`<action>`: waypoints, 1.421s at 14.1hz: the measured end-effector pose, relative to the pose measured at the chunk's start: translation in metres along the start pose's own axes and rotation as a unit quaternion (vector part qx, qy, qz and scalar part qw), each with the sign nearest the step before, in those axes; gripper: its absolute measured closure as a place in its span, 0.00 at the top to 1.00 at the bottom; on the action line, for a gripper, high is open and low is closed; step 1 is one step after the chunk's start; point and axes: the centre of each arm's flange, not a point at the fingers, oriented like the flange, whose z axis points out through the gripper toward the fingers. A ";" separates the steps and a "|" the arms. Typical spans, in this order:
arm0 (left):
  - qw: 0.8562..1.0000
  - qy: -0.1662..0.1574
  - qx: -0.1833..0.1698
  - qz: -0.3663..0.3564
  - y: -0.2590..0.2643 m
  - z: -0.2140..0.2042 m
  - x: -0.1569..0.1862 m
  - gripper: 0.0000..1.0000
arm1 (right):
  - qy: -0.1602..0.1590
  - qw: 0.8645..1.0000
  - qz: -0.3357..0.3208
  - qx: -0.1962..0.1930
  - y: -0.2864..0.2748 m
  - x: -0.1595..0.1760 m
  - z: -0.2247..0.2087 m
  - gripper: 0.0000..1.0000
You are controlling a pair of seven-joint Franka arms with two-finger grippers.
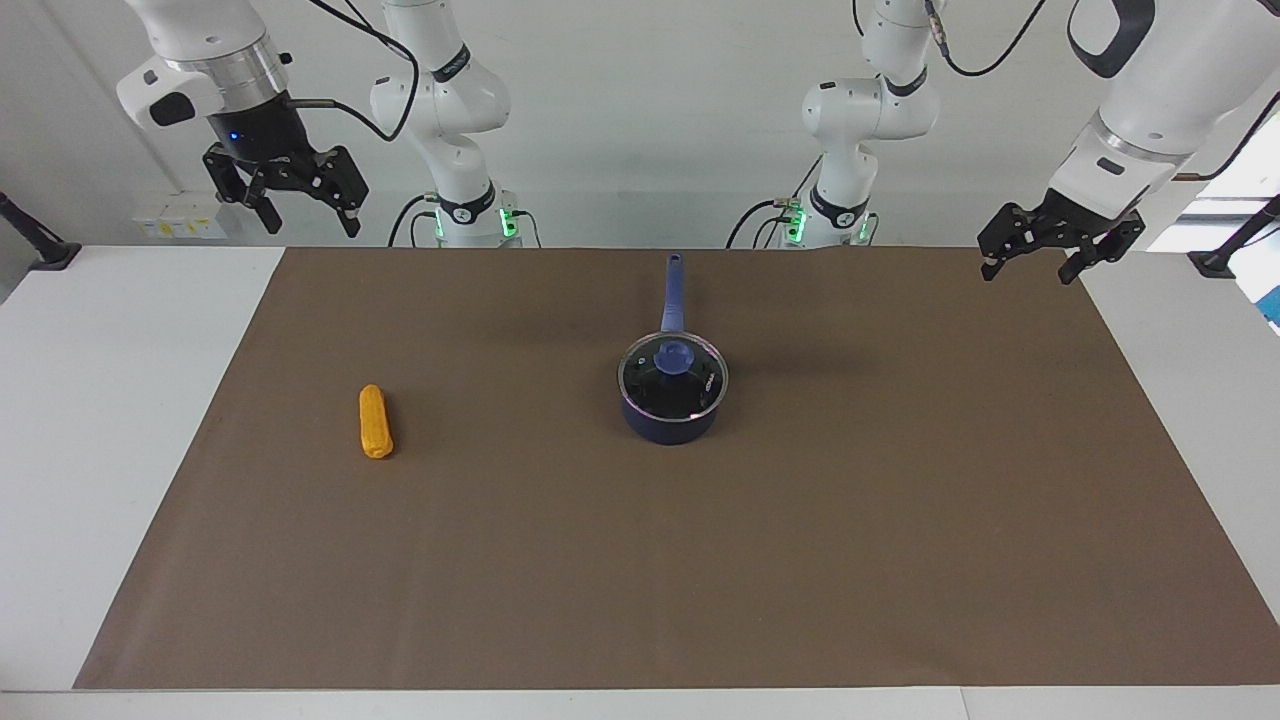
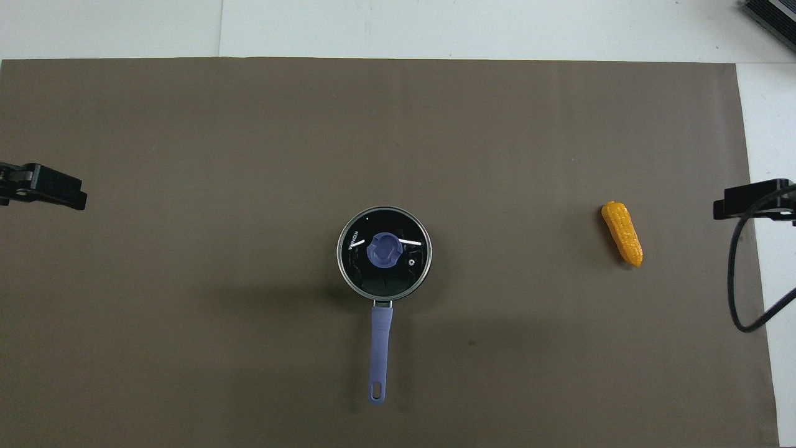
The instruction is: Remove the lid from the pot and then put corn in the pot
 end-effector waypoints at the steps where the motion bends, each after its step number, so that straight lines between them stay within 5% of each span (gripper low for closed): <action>1: 1.000 -0.001 0.000 0.001 0.000 0.000 0.000 1.00 | 0.000 1.000 0.000 0.000 0.000 0.000 0.000 1.00; 13: 0.998 -0.022 -0.003 0.064 0.009 0.034 0.003 1.00 | 0.000 1.000 0.000 0.000 0.000 0.000 0.000 1.00; 20: 0.993 -0.018 0.000 0.116 0.062 0.056 0.009 1.00 | 0.000 1.000 0.000 0.000 0.000 0.000 0.000 1.00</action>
